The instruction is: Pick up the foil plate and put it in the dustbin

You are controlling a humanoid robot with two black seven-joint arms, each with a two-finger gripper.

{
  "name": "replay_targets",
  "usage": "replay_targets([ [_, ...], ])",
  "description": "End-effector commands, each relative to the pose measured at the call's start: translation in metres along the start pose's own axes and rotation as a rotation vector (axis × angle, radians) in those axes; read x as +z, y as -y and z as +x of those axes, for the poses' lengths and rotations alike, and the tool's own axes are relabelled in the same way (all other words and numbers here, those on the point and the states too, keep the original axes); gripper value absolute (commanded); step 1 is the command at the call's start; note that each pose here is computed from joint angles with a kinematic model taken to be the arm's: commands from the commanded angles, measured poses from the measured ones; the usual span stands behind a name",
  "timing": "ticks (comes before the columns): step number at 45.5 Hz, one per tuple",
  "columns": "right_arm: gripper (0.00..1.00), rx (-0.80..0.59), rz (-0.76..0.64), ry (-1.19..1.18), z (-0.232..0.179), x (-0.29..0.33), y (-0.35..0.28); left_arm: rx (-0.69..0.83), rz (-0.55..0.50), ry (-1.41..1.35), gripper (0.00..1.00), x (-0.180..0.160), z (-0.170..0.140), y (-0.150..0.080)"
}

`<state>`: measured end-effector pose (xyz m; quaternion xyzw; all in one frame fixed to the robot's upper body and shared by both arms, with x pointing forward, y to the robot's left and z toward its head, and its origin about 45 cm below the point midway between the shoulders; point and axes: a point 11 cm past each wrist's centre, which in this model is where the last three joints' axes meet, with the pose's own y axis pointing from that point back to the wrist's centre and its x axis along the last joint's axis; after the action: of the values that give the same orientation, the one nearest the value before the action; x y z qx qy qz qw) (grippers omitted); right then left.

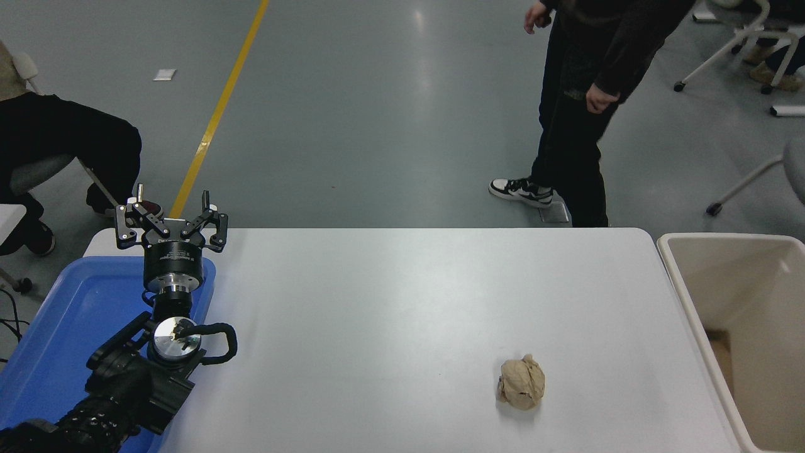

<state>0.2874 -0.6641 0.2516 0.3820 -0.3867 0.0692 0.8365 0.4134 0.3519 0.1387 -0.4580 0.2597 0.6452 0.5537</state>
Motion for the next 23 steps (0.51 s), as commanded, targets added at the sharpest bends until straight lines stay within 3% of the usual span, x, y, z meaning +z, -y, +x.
replay_targets([
  [1,0.00,-0.011,-0.030,0.013,-0.068,-0.013,0.030,0.000,-0.001,0.000,0.99,0.000,0.000,0.000],
  [6,0.00,-0.029,-0.007,0.020,-0.104,-0.043,0.041,0.000,0.000,-0.001,0.99,0.000,0.000,0.000],
  [23,0.00,-0.035,0.067,0.006,-0.126,-0.092,0.043,0.000,-0.001,-0.001,0.99,0.000,0.000,0.000],
])
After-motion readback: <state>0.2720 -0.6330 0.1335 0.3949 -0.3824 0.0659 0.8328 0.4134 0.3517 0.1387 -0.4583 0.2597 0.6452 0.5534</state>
